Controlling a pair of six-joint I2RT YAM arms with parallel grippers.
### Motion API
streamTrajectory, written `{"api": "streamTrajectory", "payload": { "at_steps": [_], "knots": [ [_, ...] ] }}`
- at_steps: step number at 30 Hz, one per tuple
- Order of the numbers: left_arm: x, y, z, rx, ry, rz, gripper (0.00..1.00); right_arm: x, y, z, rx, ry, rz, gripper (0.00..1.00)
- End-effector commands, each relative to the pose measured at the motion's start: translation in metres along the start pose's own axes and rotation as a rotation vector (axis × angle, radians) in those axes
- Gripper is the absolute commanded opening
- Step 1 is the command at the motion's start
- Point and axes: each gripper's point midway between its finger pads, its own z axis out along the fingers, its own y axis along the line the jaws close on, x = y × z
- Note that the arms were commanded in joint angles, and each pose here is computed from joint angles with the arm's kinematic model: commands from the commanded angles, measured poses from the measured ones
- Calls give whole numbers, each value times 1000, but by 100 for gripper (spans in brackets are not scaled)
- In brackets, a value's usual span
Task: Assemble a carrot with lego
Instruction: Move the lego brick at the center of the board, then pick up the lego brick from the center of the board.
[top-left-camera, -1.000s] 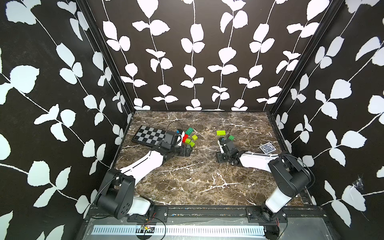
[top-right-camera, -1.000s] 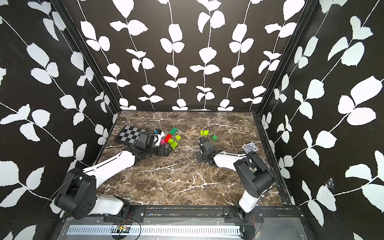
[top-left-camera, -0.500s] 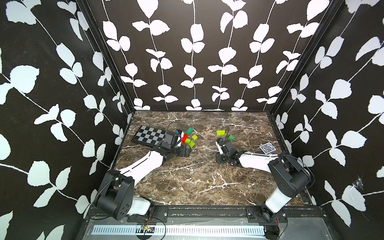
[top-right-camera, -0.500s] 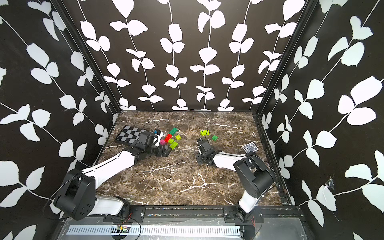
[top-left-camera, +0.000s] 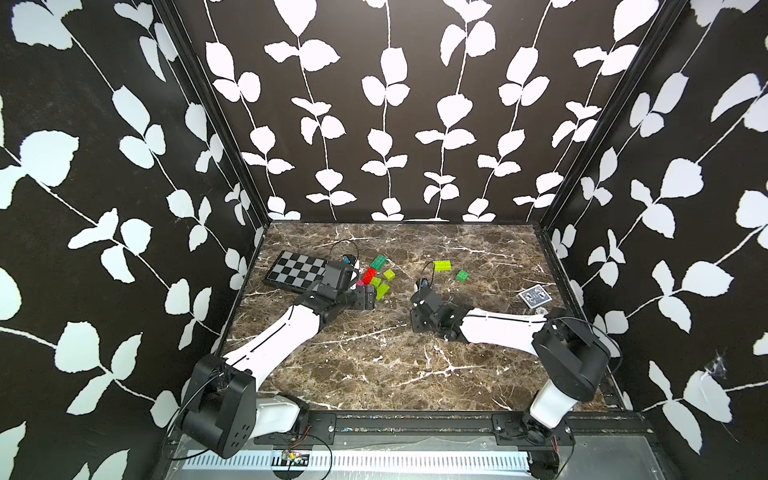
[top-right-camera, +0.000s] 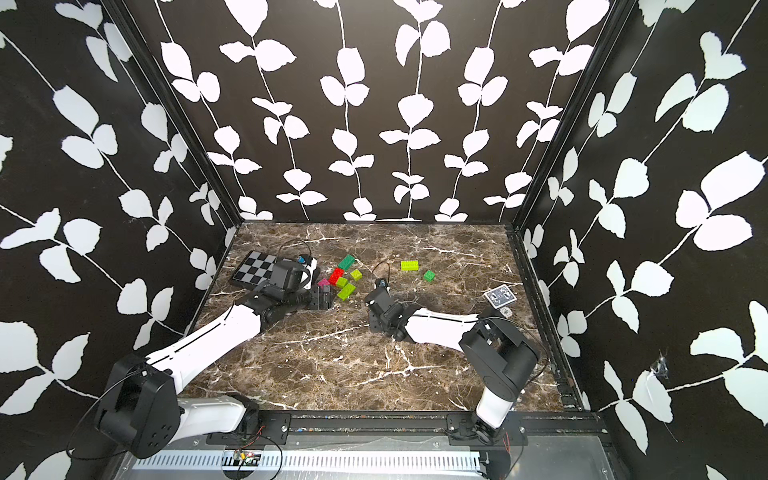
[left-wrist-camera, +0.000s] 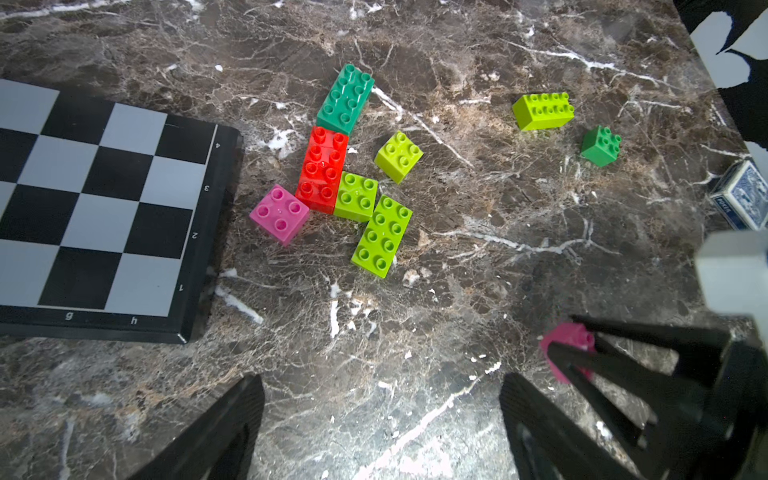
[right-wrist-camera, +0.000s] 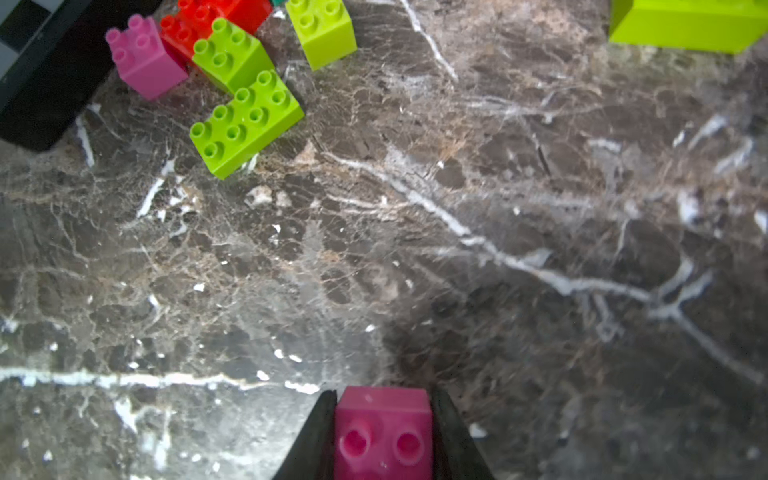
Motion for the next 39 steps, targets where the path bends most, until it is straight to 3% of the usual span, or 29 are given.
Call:
{"api": "streamTrajectory", "payload": {
  "at_steps": [1,8,16,23,31,39],
  "knots": [
    [-6,1,-10,-14,-13,-8,91,2,-18,2,147,-39,137,30],
    [-3,1,-10,-12,-6,-6,91,16,-14,4,186,-22,150,33],
    [-1,1,-12,-6,-6,-2,91,-2,-23,-16,158,-37,136,65],
    [-5,-5,-16,25,-22,4,92,-48,-103,-40,207,-115,249,71],
    [-7,-24,-12,127,-9,-12,91,-80,-191,3,346,-99,374,71],
    [-7,-26,-8,132,6,-12,91,-97,-208,54,366,-58,387,70]
  ]
}}
